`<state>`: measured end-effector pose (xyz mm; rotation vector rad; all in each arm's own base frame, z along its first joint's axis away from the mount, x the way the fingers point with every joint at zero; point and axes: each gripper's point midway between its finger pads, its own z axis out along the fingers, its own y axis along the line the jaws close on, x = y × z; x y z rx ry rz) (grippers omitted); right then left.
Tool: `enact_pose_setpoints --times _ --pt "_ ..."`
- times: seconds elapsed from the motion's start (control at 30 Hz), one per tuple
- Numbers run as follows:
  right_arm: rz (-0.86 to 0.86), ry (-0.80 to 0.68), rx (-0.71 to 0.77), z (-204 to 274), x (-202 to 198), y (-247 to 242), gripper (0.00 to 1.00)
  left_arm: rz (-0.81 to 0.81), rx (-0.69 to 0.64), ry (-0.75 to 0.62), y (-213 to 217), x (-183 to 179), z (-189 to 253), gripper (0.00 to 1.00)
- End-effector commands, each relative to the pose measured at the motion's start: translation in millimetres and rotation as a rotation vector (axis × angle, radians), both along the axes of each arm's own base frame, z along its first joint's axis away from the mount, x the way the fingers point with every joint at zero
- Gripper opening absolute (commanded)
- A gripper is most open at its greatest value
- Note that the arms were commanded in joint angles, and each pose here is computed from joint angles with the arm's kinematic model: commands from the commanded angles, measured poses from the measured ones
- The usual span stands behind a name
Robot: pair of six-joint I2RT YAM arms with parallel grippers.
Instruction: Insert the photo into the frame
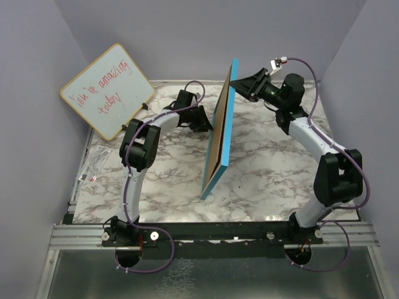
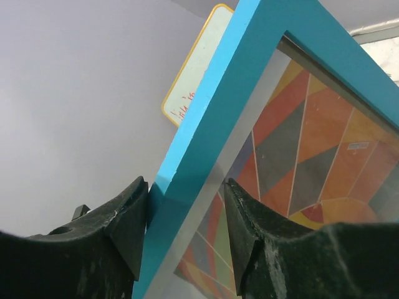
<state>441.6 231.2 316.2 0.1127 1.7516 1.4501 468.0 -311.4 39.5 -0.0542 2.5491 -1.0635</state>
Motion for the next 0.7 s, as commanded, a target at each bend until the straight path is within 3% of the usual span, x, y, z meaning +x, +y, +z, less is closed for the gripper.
enact_pose_setpoints --times 0.0,0.33,0.67 --pt "0.012 0.308 -0.124 -116.6 -6.3 5.9 0.47 -0.087 0.007 0.122 -17.8 -42.9 -27.0 0.35" --pt "-0.015 0.330 -0.179 -112.0 -8.9 1.3 0.56 -0.070 0.001 0.045 -9.7 -26.1 0.2 0.39" --pt "-0.032 0.406 -0.261 -134.6 -12.0 -5.8 0.55 0.027 -0.008 -0.280 26.2 24.6 137.5 0.67"
